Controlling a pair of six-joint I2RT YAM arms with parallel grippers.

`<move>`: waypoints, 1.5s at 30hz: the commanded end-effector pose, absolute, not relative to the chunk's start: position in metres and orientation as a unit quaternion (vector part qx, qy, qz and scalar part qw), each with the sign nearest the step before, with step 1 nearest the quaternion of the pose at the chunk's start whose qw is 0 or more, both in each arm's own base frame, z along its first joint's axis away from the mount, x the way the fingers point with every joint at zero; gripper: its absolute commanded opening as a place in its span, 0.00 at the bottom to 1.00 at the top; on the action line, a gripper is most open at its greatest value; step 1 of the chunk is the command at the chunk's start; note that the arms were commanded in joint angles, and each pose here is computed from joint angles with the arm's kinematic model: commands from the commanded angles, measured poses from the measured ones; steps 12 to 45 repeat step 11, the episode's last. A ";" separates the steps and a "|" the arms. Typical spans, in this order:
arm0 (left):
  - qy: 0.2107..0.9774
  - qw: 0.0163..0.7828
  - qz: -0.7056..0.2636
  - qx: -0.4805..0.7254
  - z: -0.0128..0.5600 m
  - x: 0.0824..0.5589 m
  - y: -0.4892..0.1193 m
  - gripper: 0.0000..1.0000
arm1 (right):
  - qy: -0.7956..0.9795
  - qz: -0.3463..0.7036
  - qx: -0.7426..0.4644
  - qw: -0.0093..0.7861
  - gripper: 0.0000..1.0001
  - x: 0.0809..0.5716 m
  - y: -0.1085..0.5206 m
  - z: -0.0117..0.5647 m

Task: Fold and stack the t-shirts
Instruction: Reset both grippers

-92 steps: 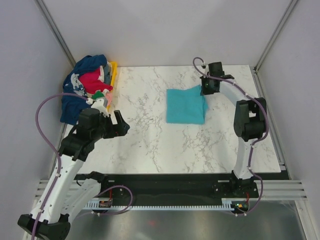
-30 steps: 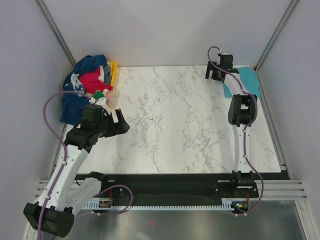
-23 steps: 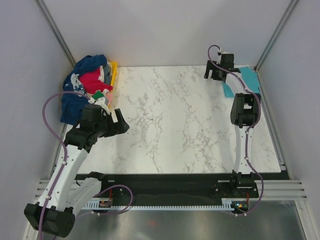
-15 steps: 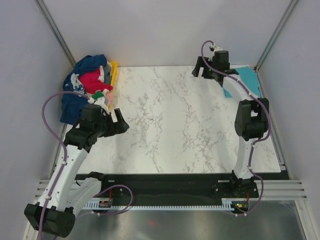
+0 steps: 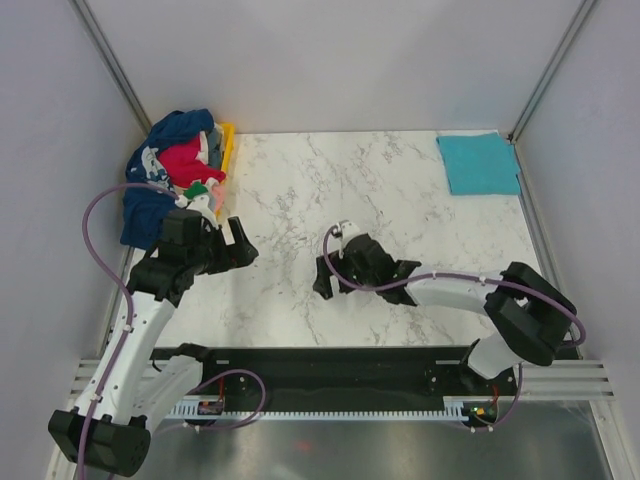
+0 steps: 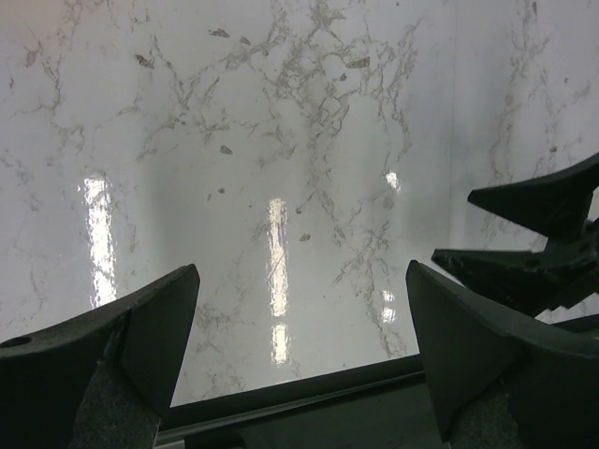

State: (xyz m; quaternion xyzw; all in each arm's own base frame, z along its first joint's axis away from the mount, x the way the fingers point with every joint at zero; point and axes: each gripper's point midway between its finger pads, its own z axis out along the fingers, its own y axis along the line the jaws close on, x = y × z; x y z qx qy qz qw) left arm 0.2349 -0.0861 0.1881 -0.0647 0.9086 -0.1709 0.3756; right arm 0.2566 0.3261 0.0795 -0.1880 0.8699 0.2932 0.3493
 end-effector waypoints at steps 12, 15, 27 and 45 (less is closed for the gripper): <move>0.904 0.393 -0.164 -0.051 0.191 0.241 -0.084 0.99 | 0.831 0.305 -0.168 0.433 0.98 0.200 0.322 0.098; 0.904 0.393 -0.164 -0.051 0.191 0.241 -0.084 0.99 | 0.831 0.305 -0.168 0.433 0.98 0.200 0.322 0.098; 0.904 0.393 -0.164 -0.051 0.191 0.241 -0.084 0.99 | 0.831 0.305 -0.168 0.433 0.98 0.200 0.322 0.098; 0.904 0.393 -0.164 -0.051 0.191 0.241 -0.084 0.99 | 0.831 0.305 -0.168 0.433 0.98 0.200 0.322 0.098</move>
